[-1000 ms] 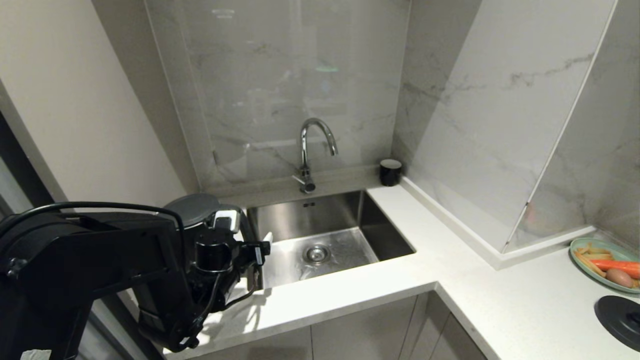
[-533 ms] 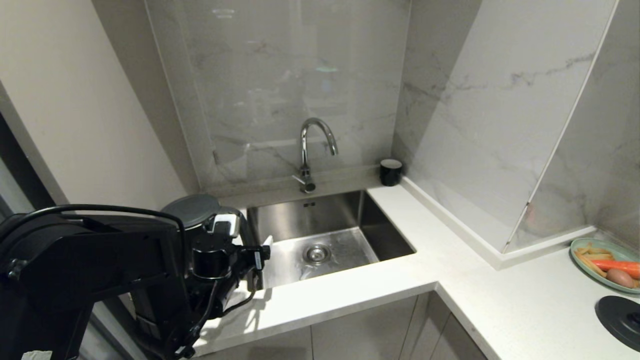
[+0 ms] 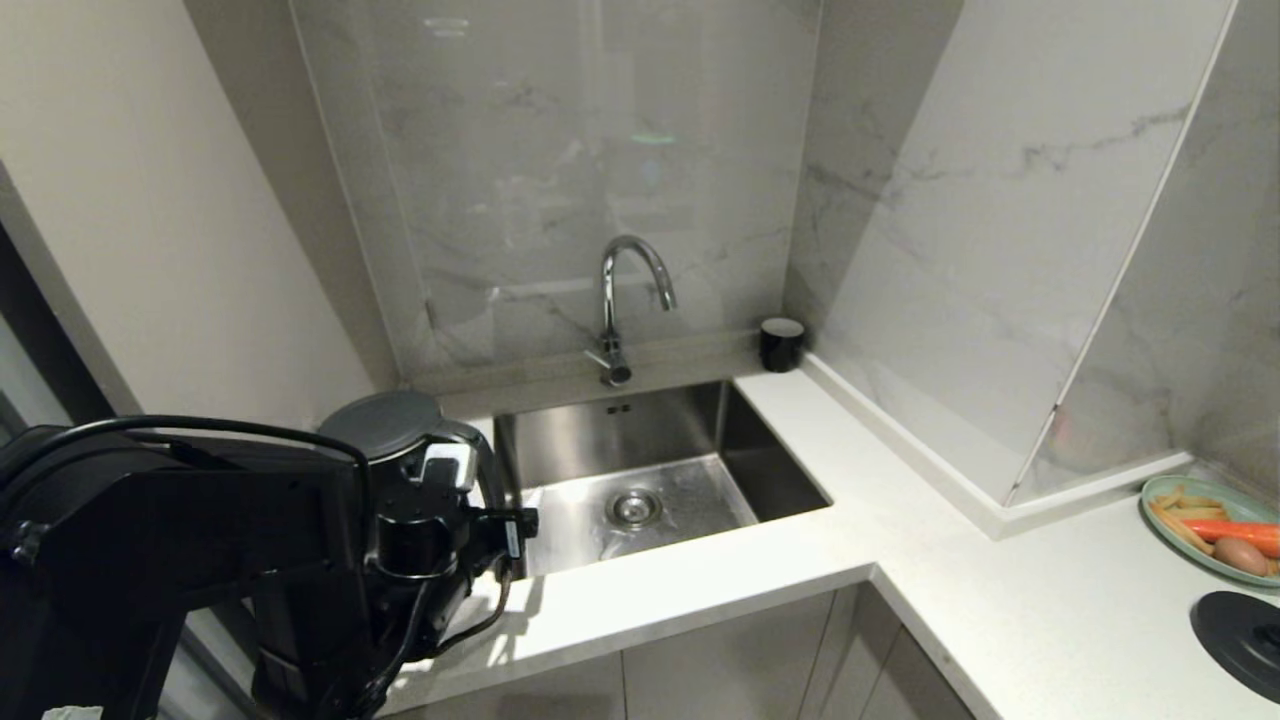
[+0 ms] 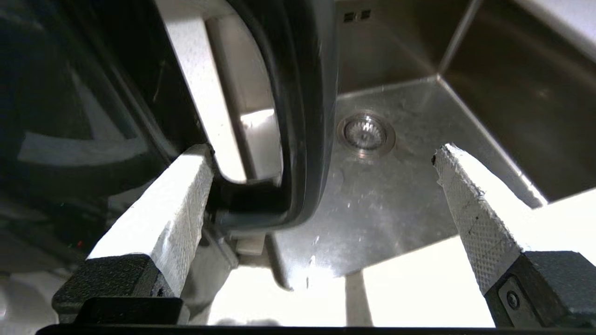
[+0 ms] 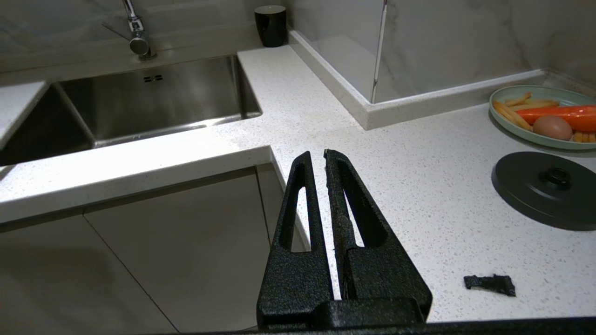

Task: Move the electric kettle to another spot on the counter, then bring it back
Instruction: Grab the kettle

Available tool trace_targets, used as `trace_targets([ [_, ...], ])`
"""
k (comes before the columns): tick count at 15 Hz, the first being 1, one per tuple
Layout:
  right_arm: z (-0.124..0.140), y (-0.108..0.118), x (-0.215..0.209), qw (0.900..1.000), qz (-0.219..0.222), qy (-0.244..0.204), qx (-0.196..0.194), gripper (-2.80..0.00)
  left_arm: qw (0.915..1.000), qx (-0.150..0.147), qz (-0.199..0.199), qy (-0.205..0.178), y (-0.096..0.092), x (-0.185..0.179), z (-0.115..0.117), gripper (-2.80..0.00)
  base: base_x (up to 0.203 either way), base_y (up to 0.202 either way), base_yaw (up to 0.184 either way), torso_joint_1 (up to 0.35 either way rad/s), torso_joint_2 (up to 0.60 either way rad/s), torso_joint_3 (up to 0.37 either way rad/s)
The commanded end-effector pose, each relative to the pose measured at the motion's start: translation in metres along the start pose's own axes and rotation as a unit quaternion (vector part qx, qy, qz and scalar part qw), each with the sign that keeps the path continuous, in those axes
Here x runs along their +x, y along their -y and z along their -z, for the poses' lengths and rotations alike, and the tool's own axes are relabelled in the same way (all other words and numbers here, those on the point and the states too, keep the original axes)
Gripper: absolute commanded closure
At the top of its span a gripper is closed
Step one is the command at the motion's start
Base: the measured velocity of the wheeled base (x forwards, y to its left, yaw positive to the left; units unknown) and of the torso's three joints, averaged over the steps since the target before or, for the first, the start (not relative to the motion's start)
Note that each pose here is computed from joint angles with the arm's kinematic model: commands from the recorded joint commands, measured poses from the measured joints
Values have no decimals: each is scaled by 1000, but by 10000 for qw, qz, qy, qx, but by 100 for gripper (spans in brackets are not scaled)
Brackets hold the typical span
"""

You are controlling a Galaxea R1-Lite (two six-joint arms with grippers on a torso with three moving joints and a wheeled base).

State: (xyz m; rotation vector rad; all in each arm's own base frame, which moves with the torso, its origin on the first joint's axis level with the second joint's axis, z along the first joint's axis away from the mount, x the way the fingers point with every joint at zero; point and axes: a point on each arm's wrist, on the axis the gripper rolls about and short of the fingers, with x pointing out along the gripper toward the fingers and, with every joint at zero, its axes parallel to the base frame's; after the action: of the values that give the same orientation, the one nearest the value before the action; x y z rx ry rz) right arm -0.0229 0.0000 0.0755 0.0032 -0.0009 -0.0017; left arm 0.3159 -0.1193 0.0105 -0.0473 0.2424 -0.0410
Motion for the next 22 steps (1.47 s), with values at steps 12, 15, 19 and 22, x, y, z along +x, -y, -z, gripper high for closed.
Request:
trace_targets([
  [12,0,0,0,10000,-1,-4,-1,0,9999,39,69,69,4,-2,-2,-280,0,0,0,0,0,0],
  [15,0,0,0,10000,-1,-4,-1,0,9997,123,215,-93,11,-15,2,-280,0,0,0,0,0,0],
  [19,0,0,0,10000,-1,-4,-1,0,9993,124,357,52,22,-16,-4,-280,0,0,0,0,0,0],
  [22,0,0,0,10000,-1,-4,-1,0,9997,70,186,119,13,-5,-4,-280,0,0,0,0,0,0],
])
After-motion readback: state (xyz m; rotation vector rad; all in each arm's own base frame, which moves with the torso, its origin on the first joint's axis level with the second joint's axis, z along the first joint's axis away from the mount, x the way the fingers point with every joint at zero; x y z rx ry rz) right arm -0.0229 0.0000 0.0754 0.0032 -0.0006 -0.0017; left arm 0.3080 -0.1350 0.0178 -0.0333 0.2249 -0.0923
